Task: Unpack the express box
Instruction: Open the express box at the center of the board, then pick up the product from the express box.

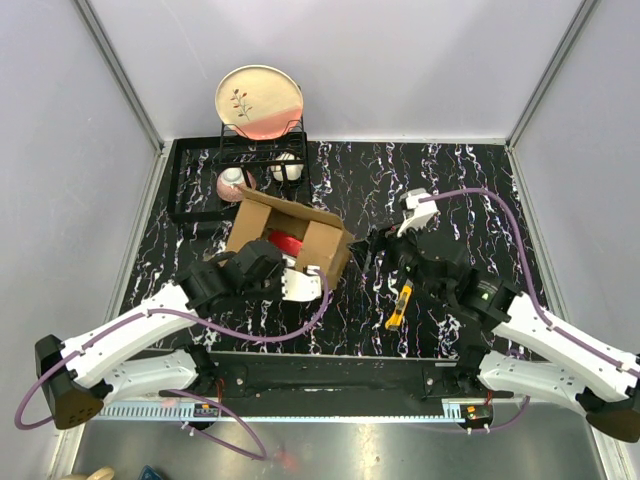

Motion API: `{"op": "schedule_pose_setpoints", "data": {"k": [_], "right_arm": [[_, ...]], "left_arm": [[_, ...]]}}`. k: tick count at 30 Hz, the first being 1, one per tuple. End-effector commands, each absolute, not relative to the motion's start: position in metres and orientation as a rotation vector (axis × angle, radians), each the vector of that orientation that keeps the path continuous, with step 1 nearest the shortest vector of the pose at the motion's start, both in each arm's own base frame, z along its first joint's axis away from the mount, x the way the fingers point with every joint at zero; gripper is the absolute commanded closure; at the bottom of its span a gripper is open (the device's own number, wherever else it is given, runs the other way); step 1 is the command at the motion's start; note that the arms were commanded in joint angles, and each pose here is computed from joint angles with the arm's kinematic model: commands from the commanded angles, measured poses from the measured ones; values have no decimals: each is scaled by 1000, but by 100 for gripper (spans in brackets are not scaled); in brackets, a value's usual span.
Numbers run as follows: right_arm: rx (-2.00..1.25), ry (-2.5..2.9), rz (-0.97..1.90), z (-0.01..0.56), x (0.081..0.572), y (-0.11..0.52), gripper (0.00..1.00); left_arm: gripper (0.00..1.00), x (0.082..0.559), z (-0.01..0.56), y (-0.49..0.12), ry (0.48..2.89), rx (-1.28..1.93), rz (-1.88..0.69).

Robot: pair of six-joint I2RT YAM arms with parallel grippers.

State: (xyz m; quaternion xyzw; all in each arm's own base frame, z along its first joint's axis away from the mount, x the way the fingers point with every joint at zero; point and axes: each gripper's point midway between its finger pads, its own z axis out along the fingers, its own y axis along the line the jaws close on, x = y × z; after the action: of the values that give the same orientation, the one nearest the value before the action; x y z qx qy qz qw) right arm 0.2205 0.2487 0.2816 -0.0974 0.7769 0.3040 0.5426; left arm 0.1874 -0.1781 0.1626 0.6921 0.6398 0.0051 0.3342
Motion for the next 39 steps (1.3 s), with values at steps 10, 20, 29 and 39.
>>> {"op": "schedule_pose_setpoints", "data": {"k": [10, 20, 29, 39], "right_arm": [[-379, 1897, 969, 354, 168, 250, 0], [-369, 1997, 1211, 327, 154, 290, 86], [-342, 2054, 1096, 321, 202, 321, 100], [-490, 2190, 1002, 278, 245, 357, 89]], "left_arm": [[100, 180, 230, -192, 1405, 1982, 41], [100, 160, 236, -214, 1297, 2016, -4], [100, 177, 284, -236, 1047, 1881, 242], [100, 153, 297, -238, 397, 1848, 540]]}}
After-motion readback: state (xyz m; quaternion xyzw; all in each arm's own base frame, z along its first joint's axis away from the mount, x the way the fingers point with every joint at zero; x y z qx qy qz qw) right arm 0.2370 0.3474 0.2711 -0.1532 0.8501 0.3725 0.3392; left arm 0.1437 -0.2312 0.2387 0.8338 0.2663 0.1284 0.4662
